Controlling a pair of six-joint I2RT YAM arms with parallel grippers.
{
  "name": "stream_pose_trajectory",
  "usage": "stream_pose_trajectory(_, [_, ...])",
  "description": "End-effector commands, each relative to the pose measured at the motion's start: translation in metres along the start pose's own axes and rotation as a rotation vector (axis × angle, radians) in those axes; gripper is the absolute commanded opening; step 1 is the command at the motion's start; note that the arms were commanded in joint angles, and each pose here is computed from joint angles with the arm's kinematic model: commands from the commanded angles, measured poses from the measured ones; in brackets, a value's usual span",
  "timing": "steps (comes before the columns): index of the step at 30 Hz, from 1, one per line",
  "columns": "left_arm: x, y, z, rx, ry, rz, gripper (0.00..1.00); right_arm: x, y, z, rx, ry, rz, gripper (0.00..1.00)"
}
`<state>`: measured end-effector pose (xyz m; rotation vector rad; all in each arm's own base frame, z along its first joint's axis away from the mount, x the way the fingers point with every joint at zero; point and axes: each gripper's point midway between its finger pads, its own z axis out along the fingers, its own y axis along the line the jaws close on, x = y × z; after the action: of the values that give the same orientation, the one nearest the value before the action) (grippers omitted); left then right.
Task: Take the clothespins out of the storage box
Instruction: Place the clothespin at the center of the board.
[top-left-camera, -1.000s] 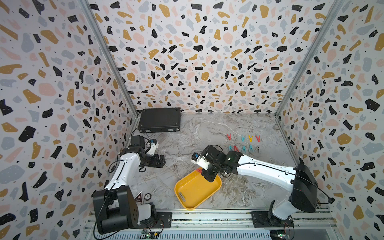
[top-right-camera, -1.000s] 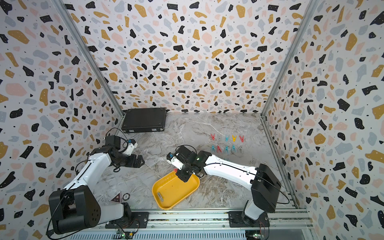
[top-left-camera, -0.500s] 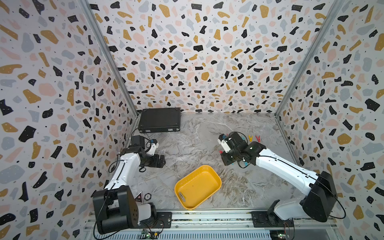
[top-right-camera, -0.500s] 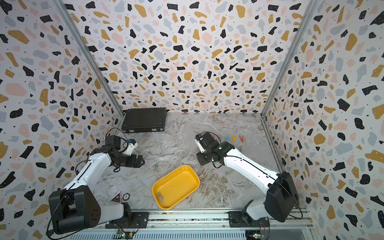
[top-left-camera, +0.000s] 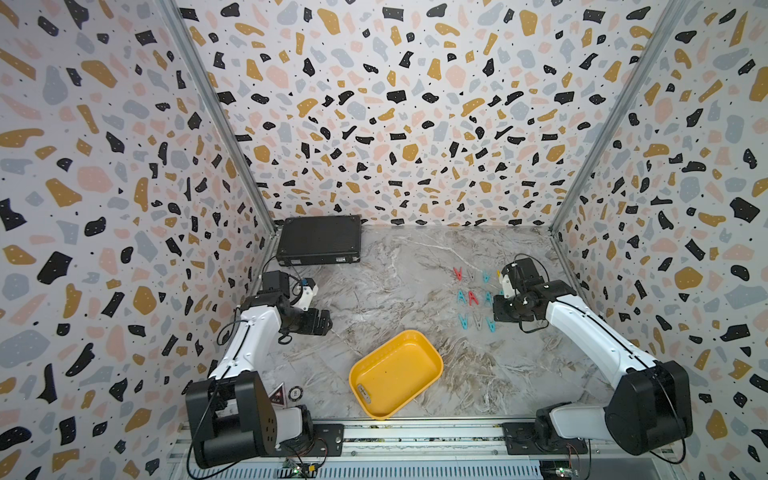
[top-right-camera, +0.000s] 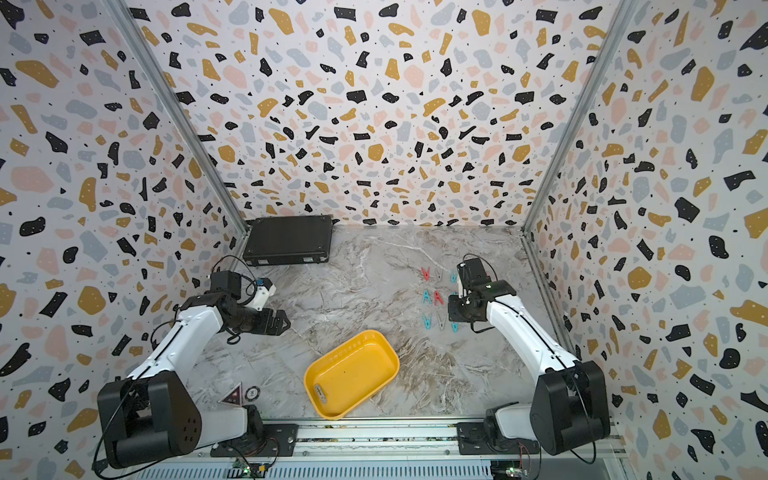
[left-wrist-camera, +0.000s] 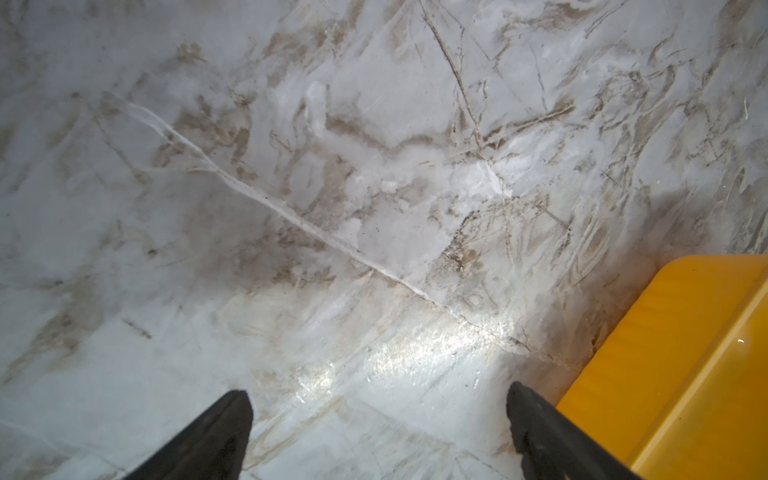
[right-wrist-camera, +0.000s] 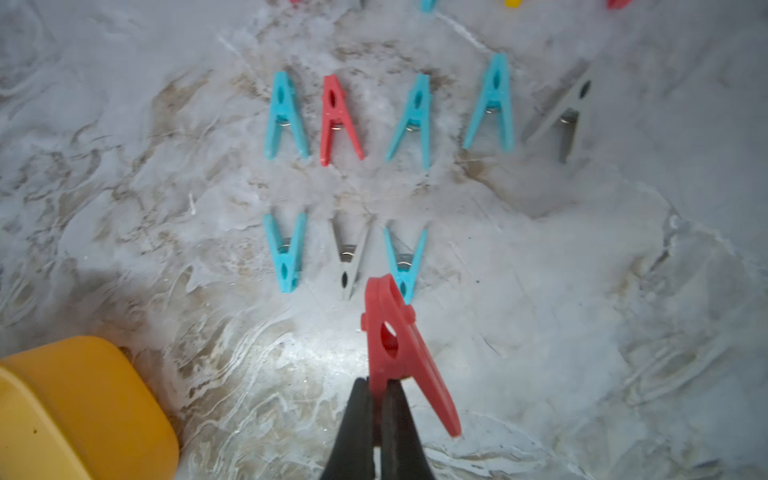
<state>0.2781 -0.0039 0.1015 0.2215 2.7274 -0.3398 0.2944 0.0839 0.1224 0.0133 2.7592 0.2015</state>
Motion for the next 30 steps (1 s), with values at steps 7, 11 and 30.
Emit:
stream_pose_trajectory(7, [0.0, -0.003, 0.0, 0.021, -0.005, -0.002, 1.0, 0.016, -0.036, 0.032, 0.074, 0.109, 0.064, 0.0])
stream_pose_trajectory(11, [0.0, -0.003, -0.001, 0.021, -0.008, 0.001, 1.0, 0.017, -0.042, 0.048, 0.07, 0.127, 0.101, 0.0])
stream_pose_trajectory(30, [0.0, -0.004, -0.003, 0.018, -0.012, 0.001, 1.0, 0.017, -0.044, 0.093, 0.06, 0.207, 0.131, 0.0])
